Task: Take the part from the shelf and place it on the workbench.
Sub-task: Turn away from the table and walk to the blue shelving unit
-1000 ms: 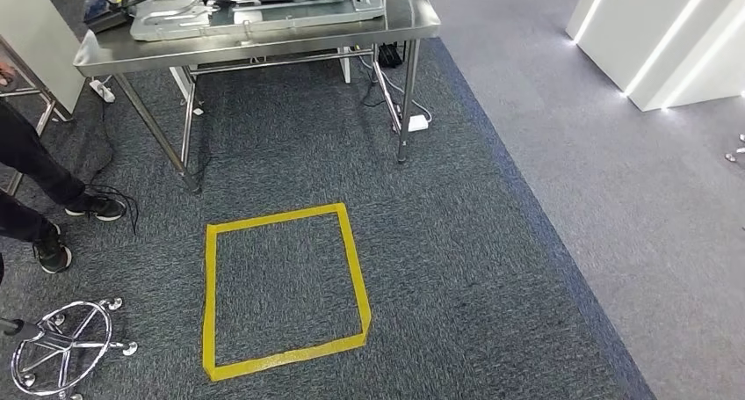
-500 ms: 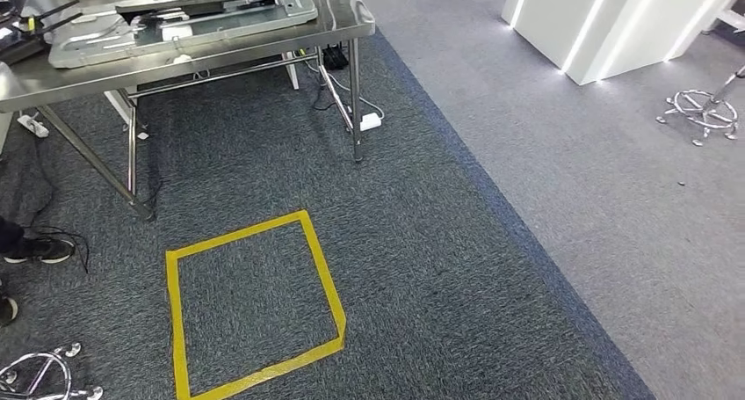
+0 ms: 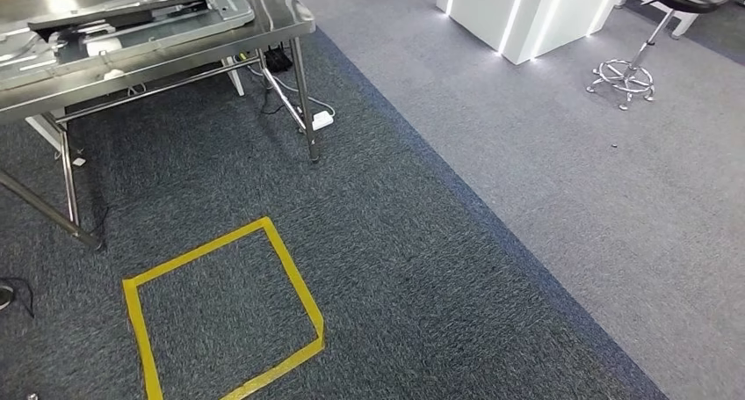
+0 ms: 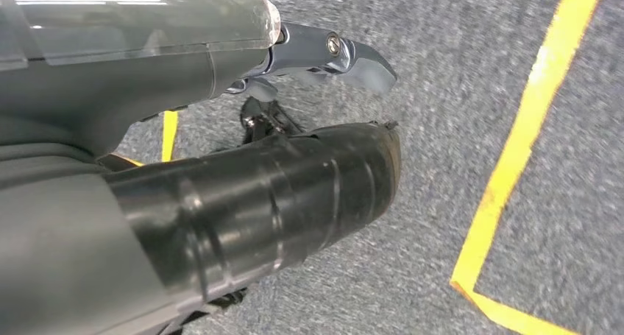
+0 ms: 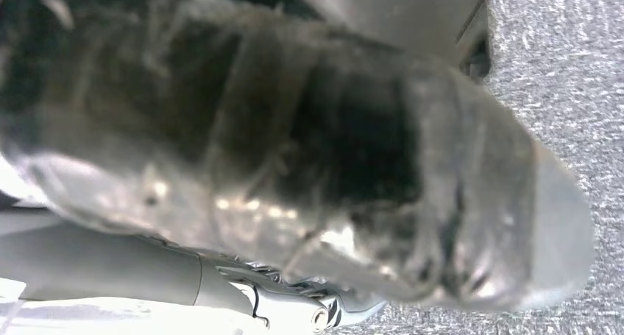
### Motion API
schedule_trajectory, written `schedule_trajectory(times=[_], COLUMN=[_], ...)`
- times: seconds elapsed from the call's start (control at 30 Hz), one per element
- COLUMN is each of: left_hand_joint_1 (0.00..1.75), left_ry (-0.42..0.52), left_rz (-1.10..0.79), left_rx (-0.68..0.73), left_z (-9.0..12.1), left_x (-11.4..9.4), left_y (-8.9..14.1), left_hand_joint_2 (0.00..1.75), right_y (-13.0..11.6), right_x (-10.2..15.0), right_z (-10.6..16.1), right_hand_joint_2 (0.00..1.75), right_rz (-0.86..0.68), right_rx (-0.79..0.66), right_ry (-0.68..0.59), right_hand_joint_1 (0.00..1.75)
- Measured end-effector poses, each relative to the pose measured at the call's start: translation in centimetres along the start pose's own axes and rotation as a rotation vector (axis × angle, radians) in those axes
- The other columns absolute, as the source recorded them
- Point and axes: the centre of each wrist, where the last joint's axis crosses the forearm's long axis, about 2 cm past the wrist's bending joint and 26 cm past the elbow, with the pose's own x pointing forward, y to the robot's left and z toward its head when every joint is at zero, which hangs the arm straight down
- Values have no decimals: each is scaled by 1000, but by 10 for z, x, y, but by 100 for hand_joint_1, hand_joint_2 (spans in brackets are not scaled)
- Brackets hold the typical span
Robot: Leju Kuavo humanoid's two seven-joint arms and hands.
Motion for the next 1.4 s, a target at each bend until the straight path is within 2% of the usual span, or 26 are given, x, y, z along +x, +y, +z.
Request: schedule_trajectory(times=[0.63,1.4], left_hand_joint_1=[0,0], left_ry=[-40,-35], left_rz=[2,2], left_rx=[9,21], left_z=[-2,-2], left_x=[6,5], left_y=[1,6], left_hand_joint_2=[0,0], right_y=[5,8], right_x=[-1,0], right_z=[2,2], right_hand_joint_2=[0,0], right_rz=[8,6], right_rx=[0,9], right_ry=[22,25], right_hand_joint_1=[0,0])
